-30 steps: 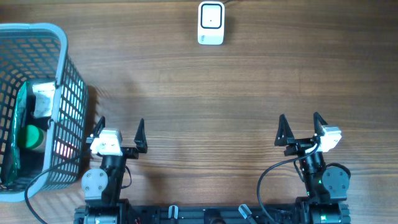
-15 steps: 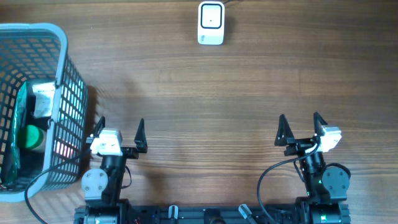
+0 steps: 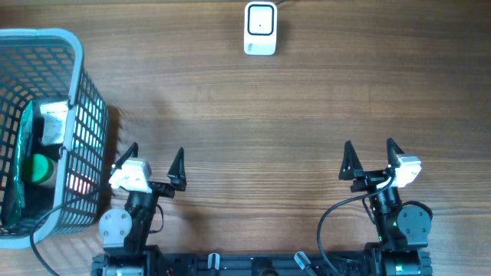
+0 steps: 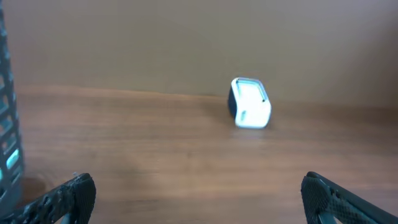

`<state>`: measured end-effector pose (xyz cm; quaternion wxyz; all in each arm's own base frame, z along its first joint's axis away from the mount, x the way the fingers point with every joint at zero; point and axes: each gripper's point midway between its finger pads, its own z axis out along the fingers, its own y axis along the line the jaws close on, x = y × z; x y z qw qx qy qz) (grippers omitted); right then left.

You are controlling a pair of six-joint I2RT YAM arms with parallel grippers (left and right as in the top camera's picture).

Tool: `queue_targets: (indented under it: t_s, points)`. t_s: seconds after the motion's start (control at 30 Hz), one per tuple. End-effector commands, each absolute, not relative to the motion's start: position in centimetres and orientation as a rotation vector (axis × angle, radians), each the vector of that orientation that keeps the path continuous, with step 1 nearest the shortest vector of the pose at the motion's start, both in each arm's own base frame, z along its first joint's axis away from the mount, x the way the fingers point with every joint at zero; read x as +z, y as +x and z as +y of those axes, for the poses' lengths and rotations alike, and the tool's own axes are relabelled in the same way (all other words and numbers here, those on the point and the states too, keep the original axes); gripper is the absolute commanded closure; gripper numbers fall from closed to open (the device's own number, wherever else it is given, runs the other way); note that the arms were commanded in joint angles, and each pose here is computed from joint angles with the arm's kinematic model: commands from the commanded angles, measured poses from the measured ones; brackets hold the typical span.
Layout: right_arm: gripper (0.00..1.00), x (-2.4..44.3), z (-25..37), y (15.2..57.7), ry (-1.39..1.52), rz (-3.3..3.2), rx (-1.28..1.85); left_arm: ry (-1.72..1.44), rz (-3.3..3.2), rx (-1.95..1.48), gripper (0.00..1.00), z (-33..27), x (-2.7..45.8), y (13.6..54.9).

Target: Scan the item barcode

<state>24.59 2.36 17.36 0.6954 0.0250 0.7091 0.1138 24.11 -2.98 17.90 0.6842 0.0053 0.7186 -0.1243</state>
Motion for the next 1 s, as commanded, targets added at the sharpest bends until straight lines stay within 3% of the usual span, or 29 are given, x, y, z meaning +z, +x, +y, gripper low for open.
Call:
queue_targets:
  t_s: [0.0, 0.17, 0.4, 0.57, 0.67, 0.8, 0.97]
  points:
    - [0.00, 17.5, 2.2, 24.6, 0.054, 1.574, 0.238, 0.020, 1.477, -0.328, 0.00, -3.4, 24.7, 22.6]
    - [0.00, 17.5, 2.2, 24.6, 0.054, 1.574, 0.238, 0.027, 1.570, -0.361, 0.00, -4.0, 27.9, 21.7]
    - [0.00, 17.5, 2.2, 24.6, 0.054, 1.574, 0.238, 0.037, 1.780, -0.478, 0.00, -5.4, 40.0, 26.1]
    - [0.00, 17.5, 2.2, 24.6, 0.054, 1.574, 0.238, 0.021, 1.863, -0.508, 0.00, -5.5, 42.5, 29.0]
    - [0.00, 17.5, 2.2, 24.6, 0.054, 1.574, 0.238, -0.624, 1.797, -0.310, 0.00, 3.8, 44.1, 30.7]
    - [0.00, 17.5, 2.2, 24.6, 0.053, 1.574, 0.238, -1.153, 1.713, -0.076, 0.00, 13.8, 41.8, 27.6]
    - [0.00, 17.5, 2.2, 24.6, 0.054, 1.574, 0.238, -1.705, 1.775, 0.084, 0.00, 20.9, 32.7, 22.7]
